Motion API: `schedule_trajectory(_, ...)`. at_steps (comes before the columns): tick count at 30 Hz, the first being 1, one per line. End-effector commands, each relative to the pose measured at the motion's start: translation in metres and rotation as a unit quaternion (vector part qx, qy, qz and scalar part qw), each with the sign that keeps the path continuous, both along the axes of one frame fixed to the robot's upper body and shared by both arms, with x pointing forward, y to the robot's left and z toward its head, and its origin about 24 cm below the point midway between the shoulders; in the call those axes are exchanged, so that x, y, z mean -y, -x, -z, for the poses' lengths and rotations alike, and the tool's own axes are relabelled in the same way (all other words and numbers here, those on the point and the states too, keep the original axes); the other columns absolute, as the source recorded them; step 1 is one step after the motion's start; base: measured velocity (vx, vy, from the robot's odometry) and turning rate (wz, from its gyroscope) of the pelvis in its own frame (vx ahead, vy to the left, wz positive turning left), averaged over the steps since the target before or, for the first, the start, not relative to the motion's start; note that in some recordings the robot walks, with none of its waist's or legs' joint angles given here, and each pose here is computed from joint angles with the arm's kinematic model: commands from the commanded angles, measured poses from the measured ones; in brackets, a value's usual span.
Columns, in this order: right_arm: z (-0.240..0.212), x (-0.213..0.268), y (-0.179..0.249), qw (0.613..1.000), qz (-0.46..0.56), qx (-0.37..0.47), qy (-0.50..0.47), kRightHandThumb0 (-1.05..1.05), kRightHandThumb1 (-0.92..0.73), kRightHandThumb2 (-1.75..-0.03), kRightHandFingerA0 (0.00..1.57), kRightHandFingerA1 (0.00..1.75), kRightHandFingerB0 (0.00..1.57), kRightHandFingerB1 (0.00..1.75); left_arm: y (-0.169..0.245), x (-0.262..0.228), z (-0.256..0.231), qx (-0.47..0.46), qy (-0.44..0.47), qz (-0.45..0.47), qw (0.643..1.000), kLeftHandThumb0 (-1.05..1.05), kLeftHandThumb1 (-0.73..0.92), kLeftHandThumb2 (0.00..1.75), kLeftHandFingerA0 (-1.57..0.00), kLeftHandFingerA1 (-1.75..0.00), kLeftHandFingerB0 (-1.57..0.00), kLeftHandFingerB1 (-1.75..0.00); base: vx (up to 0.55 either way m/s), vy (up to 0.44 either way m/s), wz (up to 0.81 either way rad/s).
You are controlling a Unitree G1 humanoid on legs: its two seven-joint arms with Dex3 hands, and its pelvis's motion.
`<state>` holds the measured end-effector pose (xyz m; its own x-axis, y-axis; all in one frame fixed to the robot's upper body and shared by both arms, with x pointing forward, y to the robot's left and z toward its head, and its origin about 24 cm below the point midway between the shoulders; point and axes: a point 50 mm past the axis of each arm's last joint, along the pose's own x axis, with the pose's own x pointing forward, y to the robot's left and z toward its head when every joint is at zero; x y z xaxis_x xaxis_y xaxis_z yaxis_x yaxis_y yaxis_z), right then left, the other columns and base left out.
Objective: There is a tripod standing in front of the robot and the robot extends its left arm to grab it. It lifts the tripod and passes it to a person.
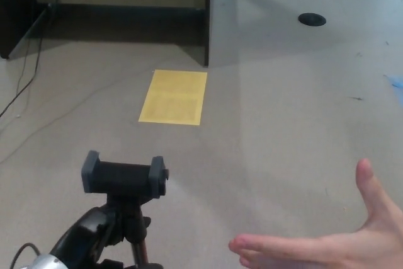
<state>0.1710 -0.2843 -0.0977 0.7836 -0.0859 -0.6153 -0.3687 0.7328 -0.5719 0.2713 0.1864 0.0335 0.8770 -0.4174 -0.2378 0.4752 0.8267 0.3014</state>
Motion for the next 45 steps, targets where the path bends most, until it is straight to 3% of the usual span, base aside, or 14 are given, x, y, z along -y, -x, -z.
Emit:
schedule_trajectory(1,-0.007,0.009,-0.011,1.0,0.004,0.003,0.014,-0.31,-0.68,-0.6,0.69,0.42,0.33,0.32,-0.009,-0.007,-0.001,-0.012,-0.023,-0.006,1.0,-0.34,0.35,0.61,-0.14,-0.41,-0.07,-0.22,0.0,0.0,0.0)
schedule_trajectory(9,0.0,0.006,0.003,1.0,0.003,-0.008,0.006,-0.41,-0.55,-0.77,0.63,0.54,0.28,0.42,-0.008,0.013,0.007,-0.024,0.015,-0.005,1.0,-0.39,0.34,0.62,-0.16,-0.42,-0.06,-0.2,0.0,0.0,0.0)
schedule_trajectory(11,0.0,0.006,0.003,1.0,0.005,-0.009,0.006,-0.31,-0.67,-0.6,0.68,0.42,0.34,0.32,-0.008,0.017,0.007,-0.027,0.021,-0.002,0.999,-0.34,0.41,0.54,-0.21,-0.36,-0.05,-0.21,0.0,0.0,0.0)
schedule_trajectory(12,0.0,0.006,0.003,1.0,0.002,-0.011,0.009,-0.32,-0.68,-0.61,0.69,0.42,0.34,0.32,-0.008,0.019,0.007,-0.037,0.035,-0.006,0.999,-0.22,0.29,0.83,-0.02,-0.48,0.0,-0.48,0.0,0.0,0.0)
schedule_trajectory(13,-0.001,0.007,0.003,1.0,0.001,-0.011,0.011,-0.41,-0.55,-0.78,0.63,0.54,0.29,0.42,-0.008,0.021,0.007,-0.037,0.036,-0.005,0.999,-0.23,0.29,0.83,-0.02,-0.48,0.0,-0.48,0.0,0.0,0.0)
schedule_trajectory(18,-0.002,0.008,0.003,1.0,0.0,-0.009,0.007,-0.33,-0.68,-0.6,0.71,0.42,0.35,0.32,-0.006,0.028,0.007,-0.03,0.028,0.008,0.999,-0.25,0.29,0.83,-0.04,-0.48,0.0,-0.48,0.0,0.0,0.0)
schedule_trajectory(24,0.0,0.007,0.006,1.0,-0.003,-0.012,0.01,-0.42,-0.54,-0.78,0.66,0.55,0.29,0.42,-0.002,0.035,0.007,-0.03,0.033,0.025,0.999,-0.26,0.34,0.87,-0.06,-0.48,0.0,-0.48,0.0,0.0,0.0)
schedule_trajectory(25,-0.001,0.007,0.004,1.0,-0.005,-0.011,0.013,-0.42,-0.54,-0.79,0.68,0.56,0.29,0.43,-0.002,0.038,0.006,-0.02,0.029,0.027,0.999,-0.49,0.48,0.68,-0.36,-0.47,-0.08,-0.29,0.0,0.0,0.0)
schedule_trajectory(30,-0.002,0.007,0.001,1.0,-0.005,-0.009,0.011,-0.42,-0.55,-0.78,0.63,0.54,0.31,0.43,0.0,0.041,0.008,0.001,0.045,0.017,0.999,-0.23,0.82,0.63,-1.13,-0.7,-0.52,-0.39,0.0,0.0,0.0)
schedule_trajectory(32,-0.002,0.008,0.001,1.0,-0.002,-0.012,0.009,-0.42,-0.56,-0.79,0.62,0.54,0.3,0.43,0.001,0.042,0.007,0.018,0.052,0.012,0.998,-0.11,0.84,0.64,-1.05,-1.15,-0.76,-0.51,0.0,0.0,0.0)
schedule_trajectory(35,-0.002,0.008,0.001,1.0,-0.002,-0.013,0.008,-0.34,-0.68,-0.6,0.72,0.45,0.38,0.33,0.001,0.043,0.007,0.038,0.065,-0.01,0.997,-0.07,0.83,0.71,-0.96,-1.26,-0.82,-0.76,0.0,0.0,0.0)
schedule_trajectory(38,-0.002,0.008,0.0,1.0,-0.003,-0.014,0.006,-0.44,-0.56,-0.8,0.64,0.55,0.34,0.44,0.001,0.043,0.006,0.042,0.092,-0.037,0.994,-0.07,0.84,0.77,-0.9,-1.28,-0.7,-1.04,0.0,0.0,0.0)
schedule_trajectory(40,-0.003,0.008,-0.001,1.0,-0.007,-0.014,0.009,-0.35,-0.68,-0.62,0.72,0.44,0.4,0.34,0.0,0.043,0.004,0.042,0.105,-0.053,0.992,-0.06,0.83,0.76,-0.89,-1.28,-0.69,-1.03,0.0,0.0,0.0)
schedule_trajectory(45,-0.002,0.009,0.002,1.0,-0.008,-0.018,0.009,-0.44,-0.56,-0.81,0.63,0.55,0.35,0.45,0.0,0.047,-0.003,0.067,0.116,-0.055,0.989,-0.04,0.81,0.78,-0.94,-1.23,-0.73,-0.98,0.0,0.0,0.0)
